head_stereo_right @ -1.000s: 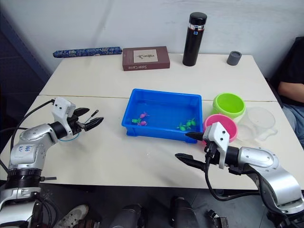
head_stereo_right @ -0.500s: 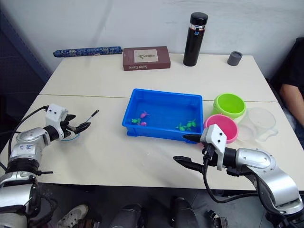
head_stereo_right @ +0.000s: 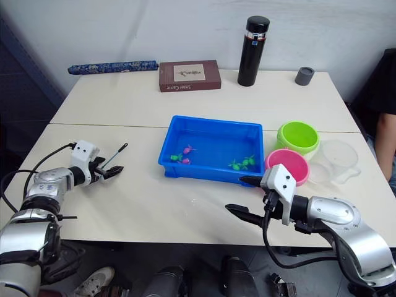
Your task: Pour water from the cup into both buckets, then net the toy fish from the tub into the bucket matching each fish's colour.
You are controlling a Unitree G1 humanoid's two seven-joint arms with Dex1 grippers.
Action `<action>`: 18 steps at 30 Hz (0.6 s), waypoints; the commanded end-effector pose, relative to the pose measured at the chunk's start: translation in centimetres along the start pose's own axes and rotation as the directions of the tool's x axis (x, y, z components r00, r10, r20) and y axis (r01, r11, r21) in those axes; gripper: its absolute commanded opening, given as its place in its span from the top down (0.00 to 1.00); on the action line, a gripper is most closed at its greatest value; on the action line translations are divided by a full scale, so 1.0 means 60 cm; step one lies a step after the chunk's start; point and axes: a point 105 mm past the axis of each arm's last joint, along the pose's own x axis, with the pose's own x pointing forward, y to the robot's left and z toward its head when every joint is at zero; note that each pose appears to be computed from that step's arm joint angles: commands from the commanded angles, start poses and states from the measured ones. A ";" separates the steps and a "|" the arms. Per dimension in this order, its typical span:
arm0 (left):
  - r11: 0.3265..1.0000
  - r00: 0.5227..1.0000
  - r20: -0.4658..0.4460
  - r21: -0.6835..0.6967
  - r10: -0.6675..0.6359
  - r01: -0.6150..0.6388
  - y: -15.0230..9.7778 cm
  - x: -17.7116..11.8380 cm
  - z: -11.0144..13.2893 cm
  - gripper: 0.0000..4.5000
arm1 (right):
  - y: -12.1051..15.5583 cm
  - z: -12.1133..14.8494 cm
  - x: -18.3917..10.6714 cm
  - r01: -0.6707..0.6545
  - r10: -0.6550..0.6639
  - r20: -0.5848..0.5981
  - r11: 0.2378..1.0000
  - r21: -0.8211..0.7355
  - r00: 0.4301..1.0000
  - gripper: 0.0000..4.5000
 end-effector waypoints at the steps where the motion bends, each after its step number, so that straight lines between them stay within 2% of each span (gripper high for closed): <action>1: 1.000 0.999 -0.054 0.003 0.006 -0.006 0.001 0.000 -0.015 0.00 | 0.004 0.016 -0.007 0.009 -0.008 0.020 1.000 -0.026 1.000 0.02; 5: 1.000 0.998 -0.069 -0.008 -0.009 0.008 -0.003 0.001 -0.020 0.00 | 0.003 0.015 -0.009 0.020 -0.020 0.018 0.999 -0.024 1.000 0.02; 6: 1.000 0.998 -0.069 -0.010 -0.012 0.011 -0.004 0.001 -0.020 0.06 | 0.003 0.015 -0.009 0.022 -0.022 0.018 0.999 -0.024 1.000 0.01; 9: 1.000 0.997 -0.071 -0.009 -0.016 0.016 -0.004 0.001 -0.020 0.27 | 0.002 0.015 -0.009 0.025 -0.025 0.017 0.999 -0.024 1.000 0.00; 16: 1.000 0.997 -0.071 -0.009 -0.016 0.015 -0.001 -0.002 -0.019 0.98 | -0.001 0.015 -0.007 0.029 -0.029 0.023 0.999 -0.026 0.999 0.00; 18: 1.000 0.997 -0.072 -0.008 -0.015 0.014 -0.001 -0.002 -0.019 0.99 | 0.000 0.016 -0.006 0.029 -0.028 0.023 0.999 -0.025 0.999 0.00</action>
